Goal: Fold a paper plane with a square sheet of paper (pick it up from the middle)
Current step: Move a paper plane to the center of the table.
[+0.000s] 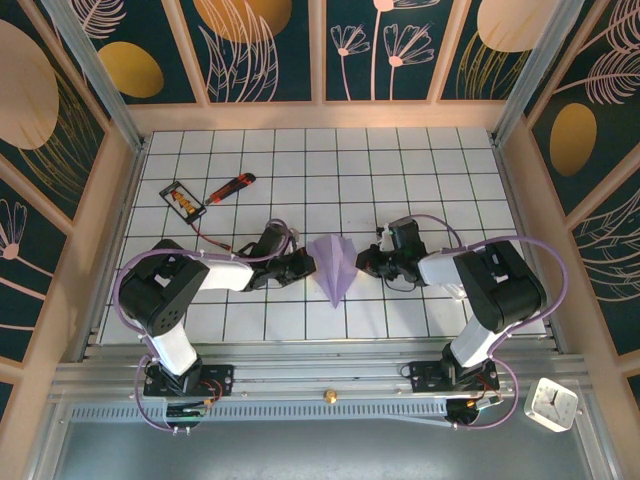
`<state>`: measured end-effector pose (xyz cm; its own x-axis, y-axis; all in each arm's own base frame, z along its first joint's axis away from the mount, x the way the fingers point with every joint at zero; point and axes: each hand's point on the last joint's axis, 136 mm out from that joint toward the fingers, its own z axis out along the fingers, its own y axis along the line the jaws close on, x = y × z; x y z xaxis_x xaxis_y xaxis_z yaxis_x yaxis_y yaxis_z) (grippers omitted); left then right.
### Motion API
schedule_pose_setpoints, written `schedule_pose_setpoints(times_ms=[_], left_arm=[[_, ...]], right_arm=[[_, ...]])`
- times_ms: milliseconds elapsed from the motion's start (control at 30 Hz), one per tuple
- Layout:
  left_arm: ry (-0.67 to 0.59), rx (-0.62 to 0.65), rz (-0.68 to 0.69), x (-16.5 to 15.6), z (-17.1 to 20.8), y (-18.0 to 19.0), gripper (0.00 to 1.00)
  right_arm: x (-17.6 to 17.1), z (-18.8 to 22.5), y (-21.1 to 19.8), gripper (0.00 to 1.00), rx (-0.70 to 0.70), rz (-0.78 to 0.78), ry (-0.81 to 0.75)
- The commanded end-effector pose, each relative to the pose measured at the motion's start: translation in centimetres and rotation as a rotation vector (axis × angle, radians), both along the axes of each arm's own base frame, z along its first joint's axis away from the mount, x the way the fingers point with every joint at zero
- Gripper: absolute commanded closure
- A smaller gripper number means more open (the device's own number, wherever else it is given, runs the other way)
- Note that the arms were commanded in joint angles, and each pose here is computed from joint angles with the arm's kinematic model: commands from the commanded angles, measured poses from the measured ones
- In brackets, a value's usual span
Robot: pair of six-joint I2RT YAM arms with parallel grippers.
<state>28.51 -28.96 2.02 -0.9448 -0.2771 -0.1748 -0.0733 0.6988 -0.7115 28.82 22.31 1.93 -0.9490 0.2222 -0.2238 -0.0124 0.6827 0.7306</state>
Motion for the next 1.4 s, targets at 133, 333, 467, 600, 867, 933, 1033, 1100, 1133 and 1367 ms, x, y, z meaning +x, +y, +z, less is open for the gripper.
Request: schedule_pose_setpoints(times_ms=[133, 333, 467, 600, 867, 933, 1033, 1100, 1133, 1367], left_arm=[[-0.009, -0.022, 0.011, 0.5, 0.1, 0.0, 1.00], [0.001, -0.031, -0.016, 1.0, -0.2, -0.9, 0.97], [-0.001, -0.025, -0.013, 1.1, 0.0, -0.8, 0.87], [-0.022, -0.007, -0.010, 1.3, 0.6, -0.6, 0.76], [-0.056, 0.010, -0.014, 1.5, 2.0, -0.3, 0.60], [-0.089, 0.001, -0.011, 1.8, 3.5, -0.2, 0.56], [-0.125, 0.003, 0.005, 2.2, 4.9, 0.4, 0.51], [-0.160, 0.009, 0.018, 2.7, 6.0, 1.1, 0.47], [-0.185, 0.020, 0.029, 3.0, 6.6, 1.6, 0.45], [-0.473, 0.235, 0.187, 6.1, 12.7, 8.3, 0.23]], right_arm=[[0.8, 0.0, 0.0, 1.00, 0.006, -0.003, -0.005], [1.5, -0.1, 0.5, 1.00, 0.031, -0.012, -0.004], [2.0, 0.3, 0.7, 0.94, 0.035, -0.008, -0.012], [1.8, 0.4, 0.7, 0.87, 0.032, -0.006, -0.011], [1.9, 1.7, -0.4, 0.77, 0.017, -0.028, -0.041], [2.2, 2.5, -0.9, 0.76, 0.017, -0.040, -0.057], [2.8, 3.8, -2.0, 0.73, 0.020, -0.068, -0.079], [3.4, 5.0, -3.1, 0.70, 0.016, -0.098, -0.106], [3.8, 5.7, -4.0, 0.68, -0.001, -0.120, -0.127], [7.6, 12.0, -11.8, 0.43, -0.326, -0.354, -0.394]])
